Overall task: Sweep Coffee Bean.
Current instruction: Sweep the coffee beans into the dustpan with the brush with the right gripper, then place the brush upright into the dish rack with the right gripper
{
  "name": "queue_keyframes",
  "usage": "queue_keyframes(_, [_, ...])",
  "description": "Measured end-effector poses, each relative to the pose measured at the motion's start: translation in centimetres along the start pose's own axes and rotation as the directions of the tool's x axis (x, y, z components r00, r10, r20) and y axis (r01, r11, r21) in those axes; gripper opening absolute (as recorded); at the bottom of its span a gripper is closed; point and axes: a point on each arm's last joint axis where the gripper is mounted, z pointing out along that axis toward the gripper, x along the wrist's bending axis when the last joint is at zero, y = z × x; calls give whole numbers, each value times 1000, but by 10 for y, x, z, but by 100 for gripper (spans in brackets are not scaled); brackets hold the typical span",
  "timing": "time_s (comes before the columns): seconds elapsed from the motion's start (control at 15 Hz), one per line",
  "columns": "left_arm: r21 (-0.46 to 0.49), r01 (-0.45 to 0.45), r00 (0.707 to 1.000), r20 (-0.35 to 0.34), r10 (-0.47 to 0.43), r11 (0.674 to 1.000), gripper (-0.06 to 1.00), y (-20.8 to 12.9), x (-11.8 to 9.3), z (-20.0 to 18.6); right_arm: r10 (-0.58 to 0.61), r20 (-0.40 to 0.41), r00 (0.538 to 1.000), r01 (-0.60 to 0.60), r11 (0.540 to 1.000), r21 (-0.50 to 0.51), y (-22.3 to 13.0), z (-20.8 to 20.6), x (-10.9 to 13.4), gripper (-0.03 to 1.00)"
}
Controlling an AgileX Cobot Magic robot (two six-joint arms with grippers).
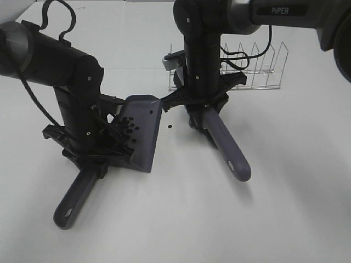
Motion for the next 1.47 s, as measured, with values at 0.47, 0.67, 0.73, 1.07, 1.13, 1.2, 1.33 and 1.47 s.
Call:
queue_keyframes(0.47, [-5, -13, 1000, -1, 13, 1000, 32, 0, 0, 0, -9, -261, 965, 9, 1000, -1, 16, 20, 31, 27])
queue_keyframes(0.67, [-4, -1, 1000, 4, 1, 1000, 32, 1, 1, 0, -48, -393, 918, 32, 998, -48, 20, 13, 43, 27])
queue_keyframes(0.73, [-6, -1, 1000, 4, 1, 1000, 32, 1, 2, 0, -73, -465, 882, 33, 995, -94, 27, -2, 49, 27])
queue_keyframes(1.07, [-6, -6, 1000, 3, 6, 1000, 32, 1, 2, 0, -145, -348, 926, 70, 973, -219, 45, -47, 33, 27])
queue_keyframes(1.13, [-6, -8, 1000, 3, 8, 1000, 32, 1, 2, 0, -136, -329, 935, 58, 970, -236, 45, -55, 29, 27])
queue_keyframes(1.2, [-7, -10, 1000, 3, 10, 1000, 32, 1, 2, 0, -134, -320, 938, 52, 966, -253, 45, -65, 26, 27])
queue_keyframes(1.33, [-7, -13, 1000, 3, 13, 1000, 32, 1, 2, 0, -132, -317, 939, 38, 958, -286, 38, -91, 19, 27])
queue_keyframes(1.47, [-7, -13, 1000, 3, 13, 1000, 32, 1, 2, 0, -132, -302, 944, 42, 957, -287, 22, -112, 10, 27])
